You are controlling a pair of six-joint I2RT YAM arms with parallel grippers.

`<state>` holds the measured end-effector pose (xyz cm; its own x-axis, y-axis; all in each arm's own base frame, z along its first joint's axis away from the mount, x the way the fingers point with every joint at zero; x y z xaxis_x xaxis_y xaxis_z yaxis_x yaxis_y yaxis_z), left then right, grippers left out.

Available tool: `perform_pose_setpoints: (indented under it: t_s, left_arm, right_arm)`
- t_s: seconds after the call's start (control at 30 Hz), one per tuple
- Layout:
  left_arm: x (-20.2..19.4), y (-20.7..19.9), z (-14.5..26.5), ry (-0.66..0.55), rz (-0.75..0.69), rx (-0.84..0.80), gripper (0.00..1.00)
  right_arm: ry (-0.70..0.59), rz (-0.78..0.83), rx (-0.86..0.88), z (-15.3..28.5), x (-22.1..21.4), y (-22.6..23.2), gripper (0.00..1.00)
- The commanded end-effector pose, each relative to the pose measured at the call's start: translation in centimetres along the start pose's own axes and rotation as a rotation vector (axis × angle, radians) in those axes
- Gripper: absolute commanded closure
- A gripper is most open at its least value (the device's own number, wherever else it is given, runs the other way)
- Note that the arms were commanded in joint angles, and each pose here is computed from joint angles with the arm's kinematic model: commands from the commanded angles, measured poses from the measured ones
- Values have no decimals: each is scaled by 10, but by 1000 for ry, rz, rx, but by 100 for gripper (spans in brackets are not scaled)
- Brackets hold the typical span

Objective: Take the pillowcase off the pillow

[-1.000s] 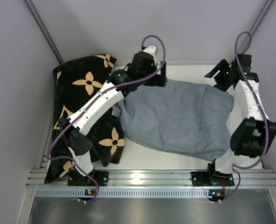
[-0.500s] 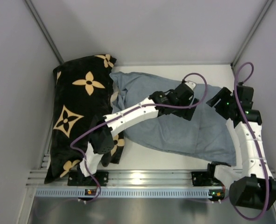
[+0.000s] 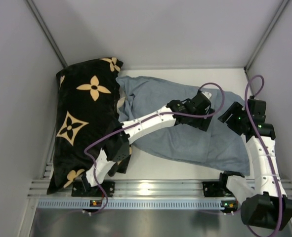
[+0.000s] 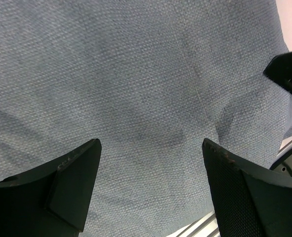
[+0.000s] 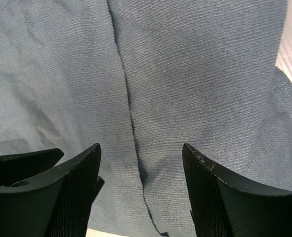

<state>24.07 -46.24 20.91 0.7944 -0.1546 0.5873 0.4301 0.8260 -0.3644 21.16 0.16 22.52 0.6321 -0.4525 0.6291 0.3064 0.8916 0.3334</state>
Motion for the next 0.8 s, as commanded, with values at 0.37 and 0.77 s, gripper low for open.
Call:
perform_pose_setpoints:
  t_s: [0.37,0.77]
  left_arm:
    - [-9,-36,-7,-18,-4,-70,14]
    - [-21,-22,-40,-39,-2,48,14]
  right_arm:
    - [37,-64,16,-2,3,-21,37]
    - [9,-62,59,6,5,-15,37]
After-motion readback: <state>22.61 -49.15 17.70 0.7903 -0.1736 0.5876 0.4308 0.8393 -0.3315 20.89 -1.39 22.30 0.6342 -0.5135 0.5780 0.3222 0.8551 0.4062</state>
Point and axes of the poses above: each gripper's point midway between its finger pads, its own z axis back along the fingers, its own y axis along the line the jaws close on, x = y × z, the point moved 7 cm from there along z, back along the fingers, and after that the axes turned 10 degrees about z, right-handed, at the moved point
